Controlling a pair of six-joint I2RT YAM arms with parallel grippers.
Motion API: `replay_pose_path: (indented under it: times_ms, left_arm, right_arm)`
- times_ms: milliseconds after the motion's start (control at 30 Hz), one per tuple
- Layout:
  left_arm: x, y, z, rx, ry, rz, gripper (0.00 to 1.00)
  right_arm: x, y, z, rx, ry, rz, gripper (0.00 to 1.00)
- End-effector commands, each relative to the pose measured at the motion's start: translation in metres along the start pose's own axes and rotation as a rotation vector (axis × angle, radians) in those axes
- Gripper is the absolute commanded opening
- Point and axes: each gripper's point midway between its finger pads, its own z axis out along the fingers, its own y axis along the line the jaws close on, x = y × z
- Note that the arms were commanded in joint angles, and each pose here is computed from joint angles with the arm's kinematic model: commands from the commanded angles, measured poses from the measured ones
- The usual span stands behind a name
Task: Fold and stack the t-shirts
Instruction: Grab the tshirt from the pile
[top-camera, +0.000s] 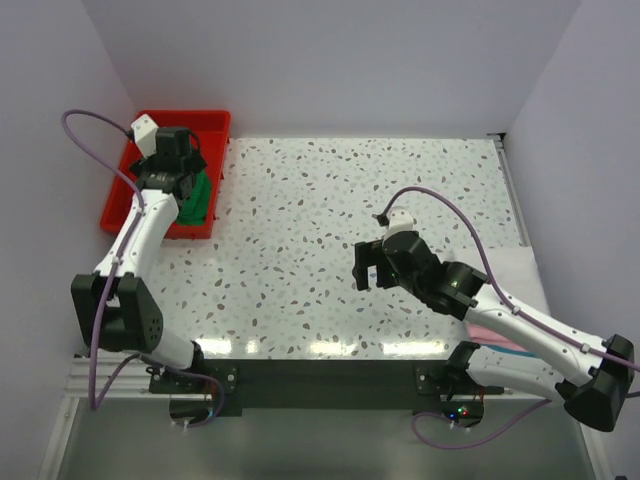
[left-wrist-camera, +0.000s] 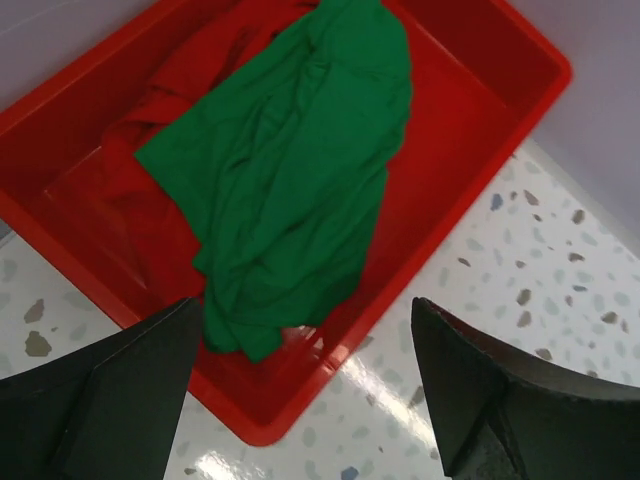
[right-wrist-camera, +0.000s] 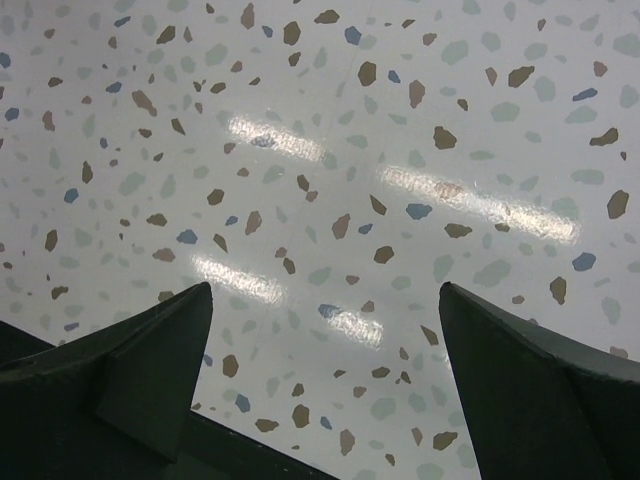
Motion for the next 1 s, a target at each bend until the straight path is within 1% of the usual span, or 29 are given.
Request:
replay_pose_path:
  times_ms: [0,33,133,167,367,433,467,500,567,600,667,700,767,800,833,867,900,933,967]
  left_arm:
    - [-0.010,0.027,0.043,-0.129,0.004,-0.034,0.89]
    - [0.000,0.034,0.060,-0.150,0.043,-0.038,0.87]
    - [0.008,0.043,0.084,-0.176,0.070,-0.031,0.85]
    - [0.017,0.043,0.096,-0.186,0.096,-0.016,0.85]
    - [0.046,0.046,0.136,-0.197,0.205,0.020,0.79]
    - [0.060,0.049,0.145,-0.199,0.255,0.023,0.75]
    - [0.061,0.047,0.148,-0.197,0.262,0.018,0.73]
    - [0.062,0.048,0.150,-0.201,0.270,0.014,0.67]
    - [0.066,0.048,0.154,-0.194,0.281,0.009,0.61]
    - [0.066,0.047,0.155,-0.185,0.287,0.004,0.56]
    - [0.070,0.043,0.157,-0.168,0.300,0.003,0.51]
    - [0.070,0.043,0.158,-0.168,0.305,0.003,0.44]
    - [0.070,0.044,0.160,-0.171,0.316,0.007,0.36]
    - [0.069,0.043,0.160,-0.170,0.314,0.009,0.28]
    - [0.067,0.043,0.159,-0.168,0.317,0.014,0.22]
    - [0.057,0.039,0.158,-0.152,0.301,0.007,0.14]
    - [0.049,0.038,0.156,-0.145,0.290,0.009,0.10]
    - [0.032,0.031,0.151,-0.126,0.261,0.000,0.07]
    - [0.021,0.027,0.148,-0.112,0.243,-0.004,0.01]
  right_arm:
    - [-0.004,0.009,0.000,-0.042,-0.002,-0.011,0.99]
    - [-0.001,0.009,0.001,-0.043,0.006,-0.010,0.99]
    - [0.006,0.008,0.004,-0.042,0.021,-0.008,0.99]
    - [0.007,0.009,0.004,-0.051,0.024,-0.009,0.99]
    - [0.016,0.008,0.010,-0.037,0.057,-0.015,0.99]
    - [0.017,0.007,0.011,-0.031,0.057,-0.012,0.99]
    - [0.016,0.007,0.011,-0.029,0.056,-0.012,0.99]
    - [0.017,0.008,0.012,-0.033,0.058,-0.013,0.99]
    - [0.016,0.007,0.012,-0.029,0.056,-0.012,0.99]
    - [0.017,0.007,0.012,-0.031,0.058,-0.013,0.99]
    - [0.017,0.008,0.013,-0.030,0.059,-0.012,0.99]
    - [0.016,0.008,0.013,-0.030,0.058,-0.010,0.99]
    - [0.017,0.010,0.014,-0.035,0.066,-0.007,0.99]
    - [0.018,0.010,0.014,-0.035,0.070,-0.003,0.99]
    - [0.018,0.011,0.014,-0.039,0.070,-0.002,0.99]
    - [0.018,0.012,0.014,-0.042,0.072,-0.001,0.99]
    - [0.017,0.012,0.014,-0.044,0.071,0.001,0.99]
    - [0.016,0.012,0.014,-0.044,0.068,0.002,0.99]
    - [0.015,0.013,0.013,-0.048,0.065,0.004,0.99]
